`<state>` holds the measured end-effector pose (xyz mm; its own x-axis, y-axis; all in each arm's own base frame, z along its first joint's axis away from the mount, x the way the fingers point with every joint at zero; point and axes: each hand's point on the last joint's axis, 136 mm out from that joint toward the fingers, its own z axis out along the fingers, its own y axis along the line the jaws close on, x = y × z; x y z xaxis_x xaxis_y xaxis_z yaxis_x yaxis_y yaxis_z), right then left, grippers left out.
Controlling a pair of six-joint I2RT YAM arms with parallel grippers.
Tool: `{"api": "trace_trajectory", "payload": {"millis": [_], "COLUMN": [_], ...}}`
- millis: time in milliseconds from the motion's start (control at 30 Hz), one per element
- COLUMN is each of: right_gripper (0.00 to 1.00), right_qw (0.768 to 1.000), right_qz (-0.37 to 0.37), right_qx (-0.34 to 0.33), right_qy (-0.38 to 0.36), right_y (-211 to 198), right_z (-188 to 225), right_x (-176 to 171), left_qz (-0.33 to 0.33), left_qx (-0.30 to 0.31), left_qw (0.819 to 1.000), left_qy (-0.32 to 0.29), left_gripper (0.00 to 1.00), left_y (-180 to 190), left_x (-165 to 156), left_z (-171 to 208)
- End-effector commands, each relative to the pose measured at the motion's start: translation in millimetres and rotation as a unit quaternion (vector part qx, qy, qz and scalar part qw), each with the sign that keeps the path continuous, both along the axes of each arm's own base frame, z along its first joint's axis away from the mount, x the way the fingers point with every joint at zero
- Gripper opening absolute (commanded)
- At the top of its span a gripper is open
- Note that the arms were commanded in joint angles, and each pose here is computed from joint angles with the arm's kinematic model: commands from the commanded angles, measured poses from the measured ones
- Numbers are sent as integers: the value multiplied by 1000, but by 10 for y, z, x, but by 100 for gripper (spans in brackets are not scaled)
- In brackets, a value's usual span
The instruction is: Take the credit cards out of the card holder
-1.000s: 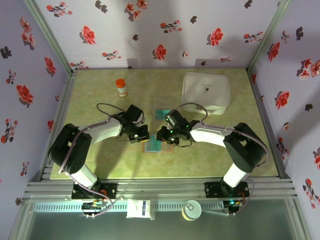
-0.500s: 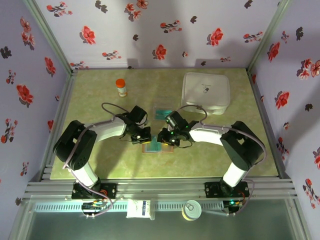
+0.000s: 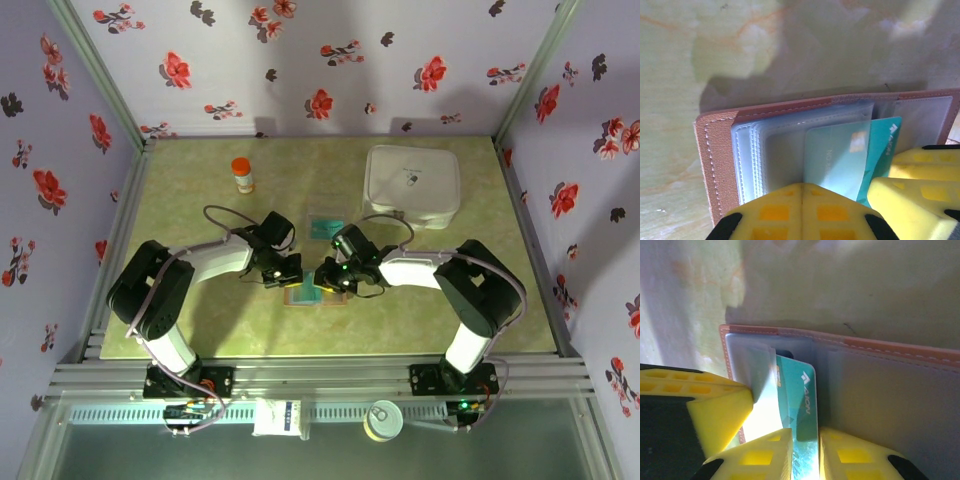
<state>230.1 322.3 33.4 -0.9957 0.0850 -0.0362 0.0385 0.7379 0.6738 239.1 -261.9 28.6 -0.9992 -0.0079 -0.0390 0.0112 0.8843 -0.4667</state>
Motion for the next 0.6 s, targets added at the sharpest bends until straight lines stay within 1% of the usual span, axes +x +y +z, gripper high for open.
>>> {"api": "trace_trajectory", "payload": {"millis": [0, 233, 467, 567], "right_gripper": [20, 11, 9, 8], "right_qw": [1000, 1000, 1000, 999], "right_qz": [-4, -7, -14, -8], "right_qx": [25, 27, -4, -32], "right_qy": [-1, -1, -8, -17], "right_y": [28, 1, -193, -297], "right_z": [82, 96, 116, 179], "right_x": [11, 14, -13, -23], "left_qz": [-5, -6, -4, -3], "left_qx": [33, 32, 29, 24], "left_qw": [999, 999, 1000, 1000], "left_qy": [13, 11, 9, 6], "left_gripper": [0, 0, 0, 0], "left_y": [110, 106, 95, 80], "left_x": [-77, -71, -59, -46], "left_z": [-152, -139, -115, -75]}}
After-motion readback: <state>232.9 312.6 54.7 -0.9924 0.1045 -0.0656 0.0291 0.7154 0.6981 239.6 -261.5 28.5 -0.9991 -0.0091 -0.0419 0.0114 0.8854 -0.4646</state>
